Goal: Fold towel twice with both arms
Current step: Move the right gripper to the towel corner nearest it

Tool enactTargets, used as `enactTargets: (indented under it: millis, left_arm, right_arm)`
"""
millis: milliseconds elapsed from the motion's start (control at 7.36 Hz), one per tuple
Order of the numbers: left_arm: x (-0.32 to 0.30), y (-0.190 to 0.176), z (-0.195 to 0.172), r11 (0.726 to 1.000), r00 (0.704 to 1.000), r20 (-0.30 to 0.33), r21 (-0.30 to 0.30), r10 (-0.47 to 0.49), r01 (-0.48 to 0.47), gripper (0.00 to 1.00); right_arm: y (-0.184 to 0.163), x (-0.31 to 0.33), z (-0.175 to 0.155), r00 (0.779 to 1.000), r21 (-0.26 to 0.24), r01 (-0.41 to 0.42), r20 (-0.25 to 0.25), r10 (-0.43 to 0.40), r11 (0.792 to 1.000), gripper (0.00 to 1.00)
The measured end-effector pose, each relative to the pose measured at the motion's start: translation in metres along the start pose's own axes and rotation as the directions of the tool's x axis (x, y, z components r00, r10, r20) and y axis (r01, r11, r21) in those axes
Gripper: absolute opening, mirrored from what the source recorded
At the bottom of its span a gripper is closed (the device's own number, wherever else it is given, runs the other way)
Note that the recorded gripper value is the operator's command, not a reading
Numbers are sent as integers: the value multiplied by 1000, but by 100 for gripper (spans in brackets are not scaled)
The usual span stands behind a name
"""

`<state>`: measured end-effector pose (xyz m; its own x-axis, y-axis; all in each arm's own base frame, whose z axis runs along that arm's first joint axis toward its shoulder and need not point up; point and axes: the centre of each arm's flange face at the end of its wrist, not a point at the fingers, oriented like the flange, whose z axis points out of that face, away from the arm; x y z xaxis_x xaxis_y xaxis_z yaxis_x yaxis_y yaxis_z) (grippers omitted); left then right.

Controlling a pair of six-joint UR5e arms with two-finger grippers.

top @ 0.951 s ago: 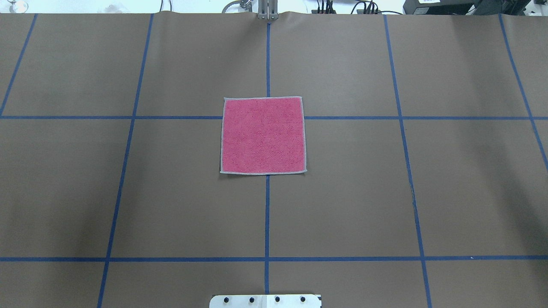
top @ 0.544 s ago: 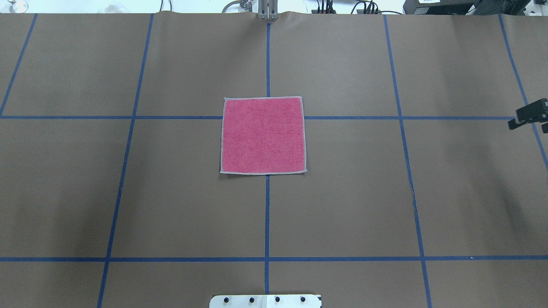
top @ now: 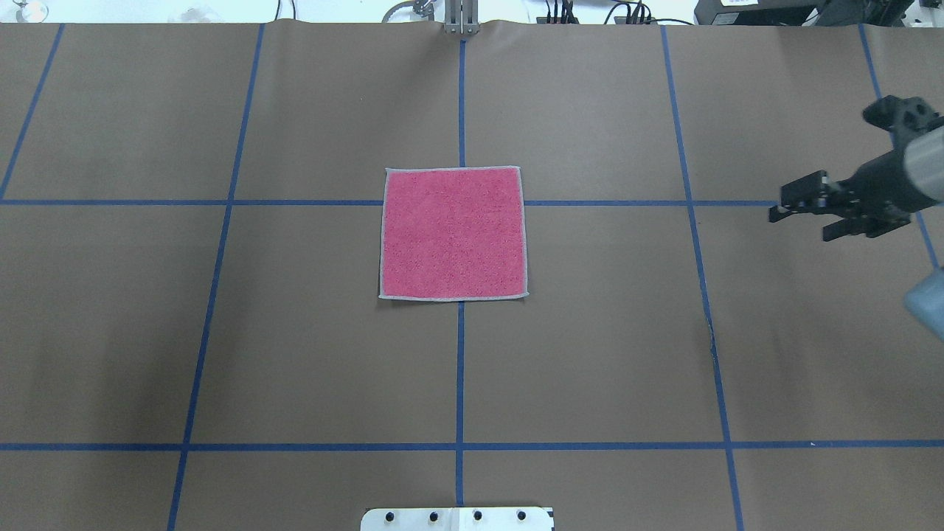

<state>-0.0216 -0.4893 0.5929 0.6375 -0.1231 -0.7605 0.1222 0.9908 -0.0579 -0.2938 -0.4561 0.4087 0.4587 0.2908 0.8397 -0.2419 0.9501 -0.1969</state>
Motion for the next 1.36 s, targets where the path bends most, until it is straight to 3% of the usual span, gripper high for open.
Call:
enactTargets:
  millis: [408,680,951,1359]
  left_arm:
    - [42,0,24,999,999,-32,22,-36,37,100]
    - [67,-2,35,998,997,-45,12,-56,56,100]
    - [86,-2,43,998,996,-54,0,-70,70,100]
    - [105,-4,49,996,995,-61,-12,-84,84,100]
  right_arm:
    - [90,-106,67,997,20,-71,33,70,997,99]
    - [131,-154,93,994,51,-113,8,113,992,100]
    - [157,-182,113,990,91,-139,-5,140,986,96]
    - [158,-210,141,989,126,-145,-12,148,981,85]
